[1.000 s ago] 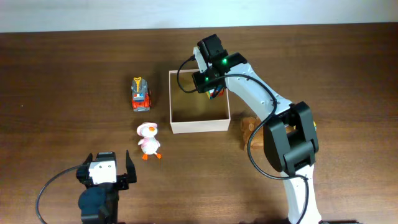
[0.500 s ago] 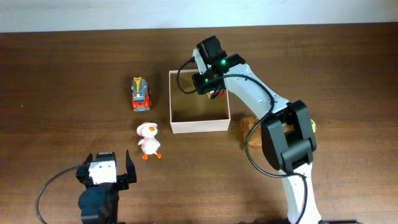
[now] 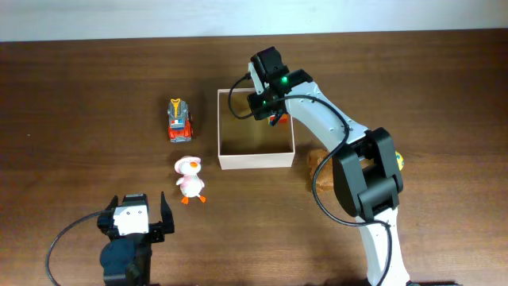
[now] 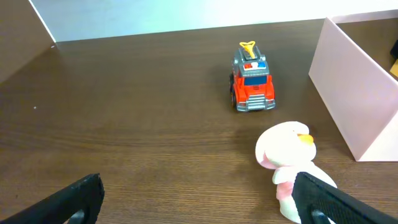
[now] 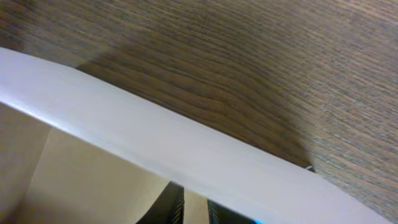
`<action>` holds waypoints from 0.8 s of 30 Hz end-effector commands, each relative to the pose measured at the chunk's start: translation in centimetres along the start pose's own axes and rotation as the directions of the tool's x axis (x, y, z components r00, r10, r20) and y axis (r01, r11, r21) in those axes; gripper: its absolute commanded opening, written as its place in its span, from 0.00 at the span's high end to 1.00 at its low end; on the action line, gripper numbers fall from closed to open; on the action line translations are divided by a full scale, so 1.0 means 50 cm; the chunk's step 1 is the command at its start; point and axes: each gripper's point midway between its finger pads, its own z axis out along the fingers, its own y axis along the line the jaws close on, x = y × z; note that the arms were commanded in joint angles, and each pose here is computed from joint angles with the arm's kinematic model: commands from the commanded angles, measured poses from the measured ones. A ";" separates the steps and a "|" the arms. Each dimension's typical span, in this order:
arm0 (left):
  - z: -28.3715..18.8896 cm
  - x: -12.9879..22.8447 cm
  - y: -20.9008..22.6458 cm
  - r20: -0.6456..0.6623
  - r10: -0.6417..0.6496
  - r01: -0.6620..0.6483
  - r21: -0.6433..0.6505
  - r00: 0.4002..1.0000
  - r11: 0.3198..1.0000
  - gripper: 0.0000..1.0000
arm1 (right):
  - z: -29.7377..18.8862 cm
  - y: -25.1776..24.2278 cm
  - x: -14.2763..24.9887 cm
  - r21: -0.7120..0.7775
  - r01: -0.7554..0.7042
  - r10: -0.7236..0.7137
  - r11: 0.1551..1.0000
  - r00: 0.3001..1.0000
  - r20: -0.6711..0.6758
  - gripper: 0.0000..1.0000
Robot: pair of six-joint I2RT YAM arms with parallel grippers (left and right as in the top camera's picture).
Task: Pack container
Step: 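Raise the right gripper out of the box and swing right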
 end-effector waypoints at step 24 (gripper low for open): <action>0.001 0.003 -0.002 0.000 0.018 -0.018 0.006 1.000 1.000 0.01 | -0.358 -0.060 -0.216 0.182 -0.060 0.007 0.981 0.960 0.279 0.35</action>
